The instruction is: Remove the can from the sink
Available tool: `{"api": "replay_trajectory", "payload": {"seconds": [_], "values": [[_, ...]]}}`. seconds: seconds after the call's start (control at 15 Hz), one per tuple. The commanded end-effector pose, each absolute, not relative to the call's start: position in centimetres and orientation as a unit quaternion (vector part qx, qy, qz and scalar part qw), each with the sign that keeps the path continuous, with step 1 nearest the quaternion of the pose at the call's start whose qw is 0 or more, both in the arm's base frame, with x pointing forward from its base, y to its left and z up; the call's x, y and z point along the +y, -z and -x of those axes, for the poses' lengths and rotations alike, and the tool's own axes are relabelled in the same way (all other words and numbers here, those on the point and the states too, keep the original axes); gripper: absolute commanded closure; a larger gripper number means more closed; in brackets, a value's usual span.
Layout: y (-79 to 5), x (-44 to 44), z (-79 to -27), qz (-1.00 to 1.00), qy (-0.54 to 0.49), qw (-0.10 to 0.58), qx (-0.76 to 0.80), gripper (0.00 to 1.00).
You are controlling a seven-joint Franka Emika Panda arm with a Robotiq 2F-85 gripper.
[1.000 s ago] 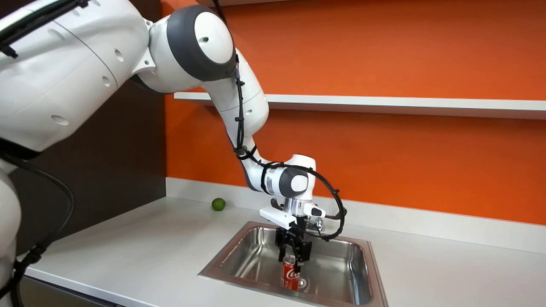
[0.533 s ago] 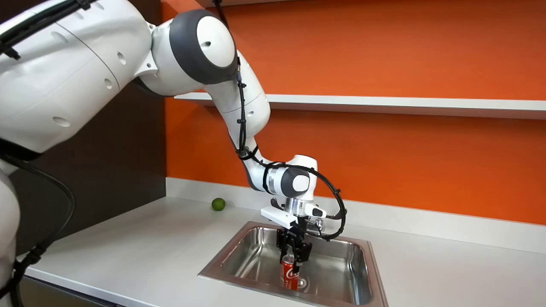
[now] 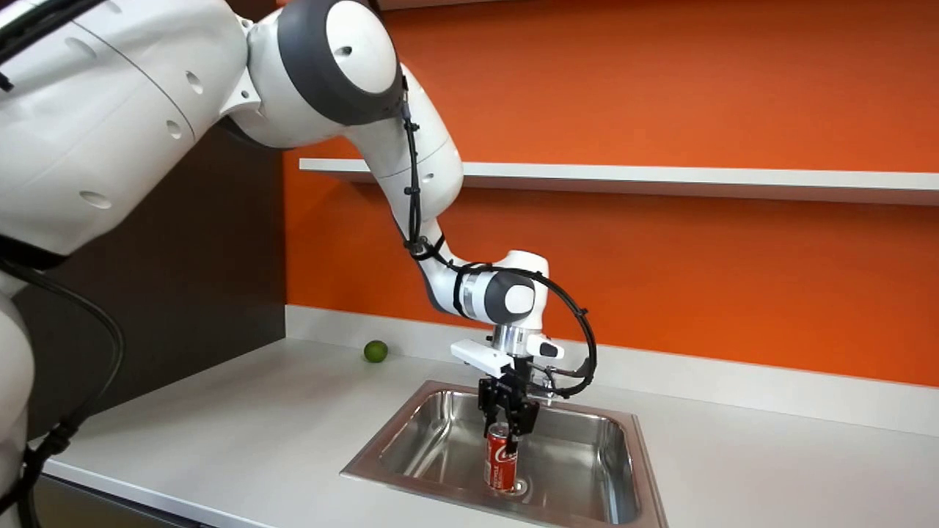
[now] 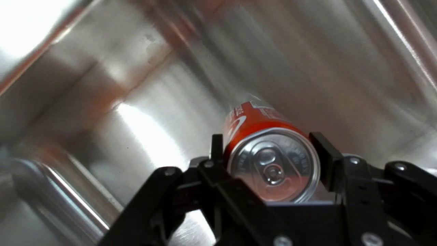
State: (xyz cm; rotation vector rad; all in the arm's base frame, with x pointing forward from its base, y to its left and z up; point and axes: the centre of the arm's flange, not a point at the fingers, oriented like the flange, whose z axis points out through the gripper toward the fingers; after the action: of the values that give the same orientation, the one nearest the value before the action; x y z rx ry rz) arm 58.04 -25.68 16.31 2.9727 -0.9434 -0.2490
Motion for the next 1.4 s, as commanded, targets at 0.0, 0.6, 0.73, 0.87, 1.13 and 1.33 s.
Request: {"api": "replay_trajectory", "payload": {"seconds": [0.0,0.6,0.73,0.87,1.13,1.33], "values": [[-21.0,-24.7,-55.6,-0.948,0.077,0.001,-0.308,0.62],[-27.0,-18.5,-50.2,-0.961,0.065,0.018,-0.270,0.62],[-28.0,-16.4,-49.0,-0.965,0.063,0.026,-0.254,0.62],[-28.9,-14.4,-48.2,-0.969,0.060,0.034,-0.237,0.62],[-30.7,-9.6,-47.4,-0.979,0.049,0.052,-0.189,0.62],[-31.4,-5.5,-48.1,-0.987,0.038,0.056,-0.144,0.62]]}}
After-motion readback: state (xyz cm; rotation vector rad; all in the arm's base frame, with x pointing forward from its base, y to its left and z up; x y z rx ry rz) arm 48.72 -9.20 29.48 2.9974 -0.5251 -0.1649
